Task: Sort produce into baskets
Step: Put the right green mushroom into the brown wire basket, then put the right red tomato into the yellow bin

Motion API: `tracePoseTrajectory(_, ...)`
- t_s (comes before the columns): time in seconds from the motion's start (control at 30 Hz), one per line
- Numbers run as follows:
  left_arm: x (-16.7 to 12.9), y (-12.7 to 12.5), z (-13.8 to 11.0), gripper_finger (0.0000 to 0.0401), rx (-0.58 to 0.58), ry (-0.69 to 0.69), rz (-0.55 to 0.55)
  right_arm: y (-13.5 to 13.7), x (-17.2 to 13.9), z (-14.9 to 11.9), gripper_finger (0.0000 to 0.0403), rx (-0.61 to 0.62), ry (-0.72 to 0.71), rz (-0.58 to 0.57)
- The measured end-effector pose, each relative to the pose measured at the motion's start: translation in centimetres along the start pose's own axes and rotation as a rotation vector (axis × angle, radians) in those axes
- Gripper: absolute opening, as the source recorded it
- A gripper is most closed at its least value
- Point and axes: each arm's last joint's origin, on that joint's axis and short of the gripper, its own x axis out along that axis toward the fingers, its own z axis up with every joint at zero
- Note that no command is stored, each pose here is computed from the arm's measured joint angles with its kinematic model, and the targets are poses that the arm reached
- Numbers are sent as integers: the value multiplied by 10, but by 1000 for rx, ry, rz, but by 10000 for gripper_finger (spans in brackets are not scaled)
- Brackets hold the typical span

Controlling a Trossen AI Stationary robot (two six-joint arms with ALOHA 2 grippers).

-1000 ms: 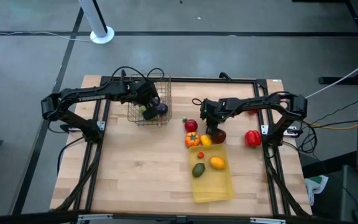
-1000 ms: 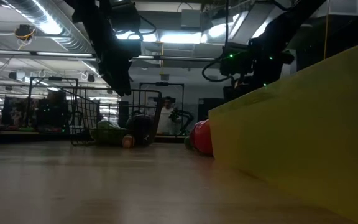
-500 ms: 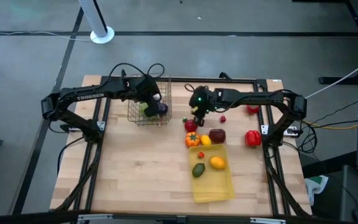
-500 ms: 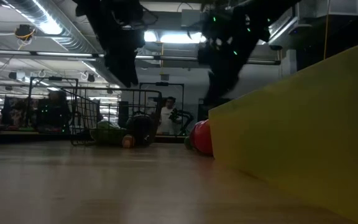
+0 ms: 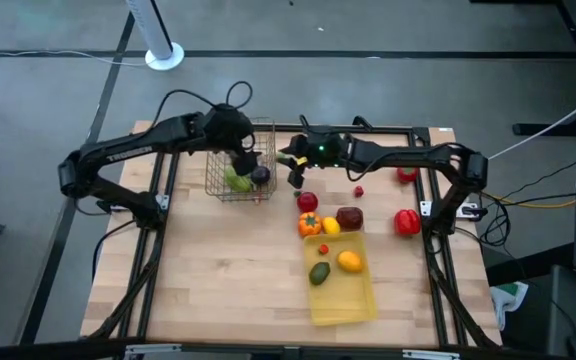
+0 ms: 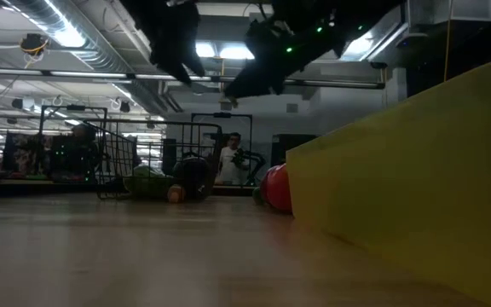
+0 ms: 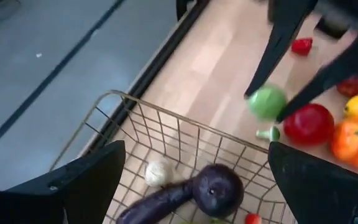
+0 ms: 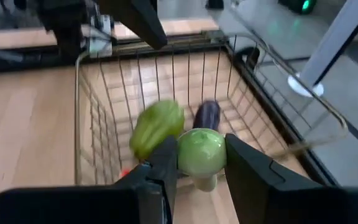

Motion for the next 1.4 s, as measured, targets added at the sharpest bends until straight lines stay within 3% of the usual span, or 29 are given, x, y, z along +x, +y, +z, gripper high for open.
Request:
tracePoseTrajectory(0.33, -20, 5, 2, 392, -72, -67, 14, 3, 40, -28, 111, 14, -5, 78)
tracePoseTrajectory(0.73, -20, 5, 2, 392, -112, -67, 12, 4, 45, -34, 114, 8, 14, 83)
tracePoseTrajectory(1.13, -20, 5, 2, 392, -119, -67, 12, 3, 45, -32, 230, 6, -13, 77)
tracePoseTrajectory(1.4, -20, 5, 2, 392, -113, -66, 12, 3, 44, -31, 248, 7, 0, 78)
